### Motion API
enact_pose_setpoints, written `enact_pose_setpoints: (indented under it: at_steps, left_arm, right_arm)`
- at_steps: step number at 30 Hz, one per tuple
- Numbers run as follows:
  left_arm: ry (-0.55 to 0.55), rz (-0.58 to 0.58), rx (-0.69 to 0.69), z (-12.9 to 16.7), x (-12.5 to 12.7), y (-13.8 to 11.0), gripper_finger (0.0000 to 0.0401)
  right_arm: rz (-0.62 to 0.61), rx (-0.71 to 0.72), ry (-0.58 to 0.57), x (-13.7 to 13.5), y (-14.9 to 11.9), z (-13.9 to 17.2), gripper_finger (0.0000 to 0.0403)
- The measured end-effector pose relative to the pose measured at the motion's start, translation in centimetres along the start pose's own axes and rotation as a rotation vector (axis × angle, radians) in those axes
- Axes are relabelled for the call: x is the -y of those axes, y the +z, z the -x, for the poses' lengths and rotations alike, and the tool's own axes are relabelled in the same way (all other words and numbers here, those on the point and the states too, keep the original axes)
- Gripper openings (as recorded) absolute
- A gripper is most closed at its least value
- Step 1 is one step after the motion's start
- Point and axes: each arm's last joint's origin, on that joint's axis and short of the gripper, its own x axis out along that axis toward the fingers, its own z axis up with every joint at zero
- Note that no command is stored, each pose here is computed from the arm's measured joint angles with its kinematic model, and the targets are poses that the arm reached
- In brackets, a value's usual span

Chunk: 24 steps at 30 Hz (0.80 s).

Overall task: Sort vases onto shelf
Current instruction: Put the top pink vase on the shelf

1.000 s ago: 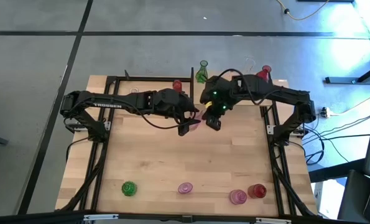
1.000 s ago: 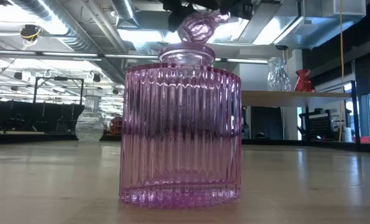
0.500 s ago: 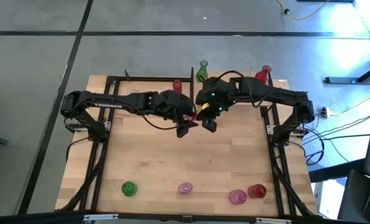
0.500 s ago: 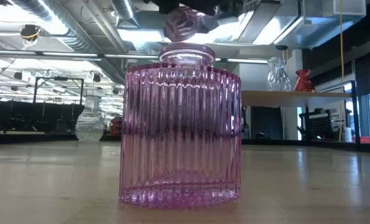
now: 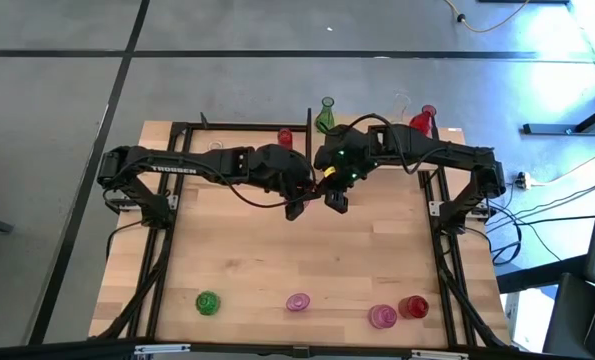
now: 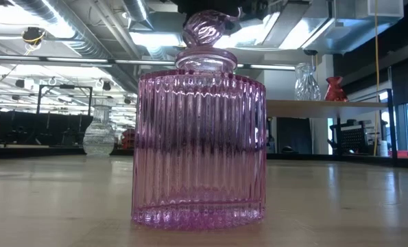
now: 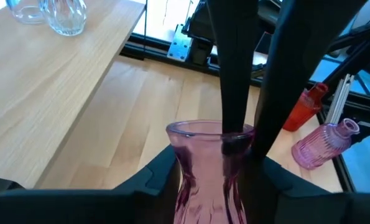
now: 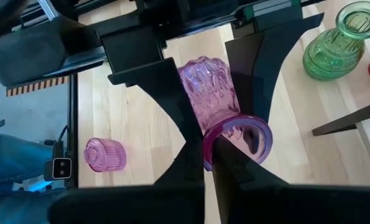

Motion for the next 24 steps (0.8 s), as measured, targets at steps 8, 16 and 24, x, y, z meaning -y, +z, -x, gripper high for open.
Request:
enact_pose_setpoints:
  at_steps: [8,16,24]
  left_arm:
    - [-0.003,0.0,-0.005,0.0,0.0,0.0,0.0117]
    - [0.042,0.025,-0.026,0.0,-0.2,-0.3,0.0117]
    - [0.101,0.032,-0.024,0.0,-0.5,-0.4,0.0117]
  right_arm:
    - [0.0,0.0,0.0,0.0,0.0,0.0,0.0]
    - [-0.026,-0.006,-0.02,0.1,-0.1,0.1,0.0022]
    - [-0.042,0.094,-0.058,-0.4,-0.4,3.1,0.0132]
